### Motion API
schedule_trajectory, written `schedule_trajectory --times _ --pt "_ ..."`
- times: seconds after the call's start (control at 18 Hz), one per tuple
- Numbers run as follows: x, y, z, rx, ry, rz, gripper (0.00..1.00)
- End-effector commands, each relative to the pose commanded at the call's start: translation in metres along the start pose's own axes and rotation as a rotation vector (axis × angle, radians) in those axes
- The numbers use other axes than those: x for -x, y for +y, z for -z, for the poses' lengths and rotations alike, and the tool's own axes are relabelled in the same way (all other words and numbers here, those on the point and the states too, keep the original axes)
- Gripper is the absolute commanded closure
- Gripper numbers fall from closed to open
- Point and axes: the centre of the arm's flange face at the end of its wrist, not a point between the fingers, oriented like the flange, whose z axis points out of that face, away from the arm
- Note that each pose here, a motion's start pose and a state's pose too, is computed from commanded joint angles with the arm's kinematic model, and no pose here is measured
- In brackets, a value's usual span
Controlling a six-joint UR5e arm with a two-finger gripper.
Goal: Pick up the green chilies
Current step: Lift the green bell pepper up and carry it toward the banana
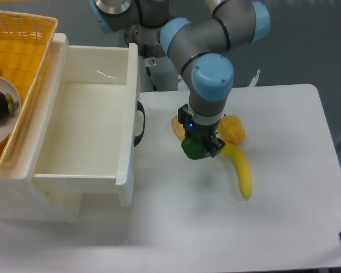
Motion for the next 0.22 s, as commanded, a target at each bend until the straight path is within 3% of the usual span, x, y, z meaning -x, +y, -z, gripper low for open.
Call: schedule_trajectory --times 0.22 --pt "-0.0022 0.0090 0.0021 -0.012 0.002 0.017 0.56"
